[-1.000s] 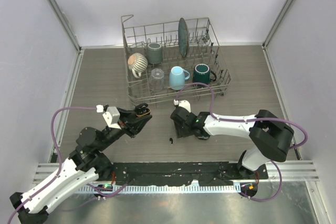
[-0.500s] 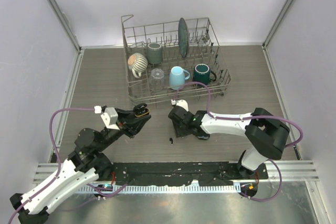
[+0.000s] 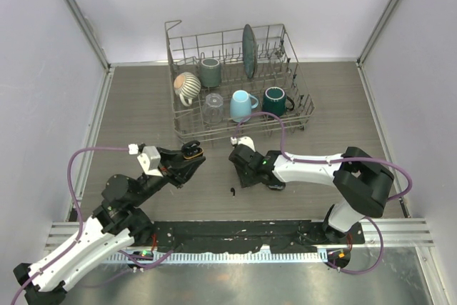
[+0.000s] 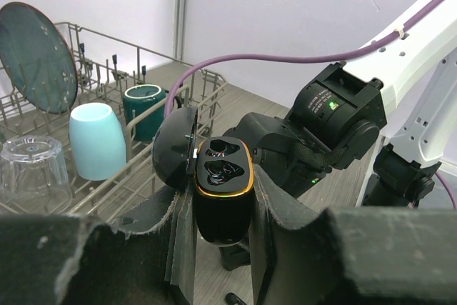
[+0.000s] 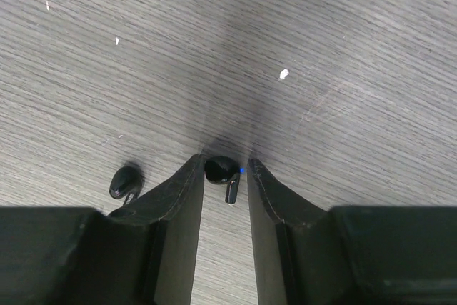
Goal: Insert the wireless bluetooth earbuds into the charging case
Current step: Pick up the earbud from the center of the board.
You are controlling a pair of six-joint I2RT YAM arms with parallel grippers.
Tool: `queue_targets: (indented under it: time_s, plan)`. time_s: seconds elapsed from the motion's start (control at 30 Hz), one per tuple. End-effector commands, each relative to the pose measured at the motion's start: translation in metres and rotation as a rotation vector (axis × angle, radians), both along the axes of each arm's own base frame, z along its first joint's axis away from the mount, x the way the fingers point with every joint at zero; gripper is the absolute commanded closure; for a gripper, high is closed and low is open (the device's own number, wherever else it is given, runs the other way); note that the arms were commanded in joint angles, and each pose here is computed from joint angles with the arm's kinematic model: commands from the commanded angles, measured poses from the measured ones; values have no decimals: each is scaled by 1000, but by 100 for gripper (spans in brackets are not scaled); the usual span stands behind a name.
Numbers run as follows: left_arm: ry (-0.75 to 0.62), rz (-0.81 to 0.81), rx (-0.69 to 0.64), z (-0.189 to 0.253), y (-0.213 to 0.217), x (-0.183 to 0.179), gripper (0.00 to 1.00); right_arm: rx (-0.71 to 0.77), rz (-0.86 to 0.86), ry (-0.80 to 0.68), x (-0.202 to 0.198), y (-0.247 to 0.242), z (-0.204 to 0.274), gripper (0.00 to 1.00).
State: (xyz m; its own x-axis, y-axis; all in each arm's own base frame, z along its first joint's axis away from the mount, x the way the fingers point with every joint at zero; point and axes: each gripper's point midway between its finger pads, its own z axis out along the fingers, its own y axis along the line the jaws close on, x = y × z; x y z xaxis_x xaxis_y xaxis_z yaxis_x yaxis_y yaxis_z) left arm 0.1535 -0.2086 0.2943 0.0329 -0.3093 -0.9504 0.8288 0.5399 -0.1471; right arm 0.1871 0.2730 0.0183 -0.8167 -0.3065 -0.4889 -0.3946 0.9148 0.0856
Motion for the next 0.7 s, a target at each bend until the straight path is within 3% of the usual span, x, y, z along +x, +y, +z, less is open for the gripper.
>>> queue_targets:
  time_s: [0.0, 0.67]
  plan:
    - [-25, 3, -40, 13, 1, -1, 100, 4, 12, -27, 6, 8, 7, 64]
    - [-20, 3, -37, 13, 1, 0, 100, -19, 11, -29, 7, 5, 5, 66]
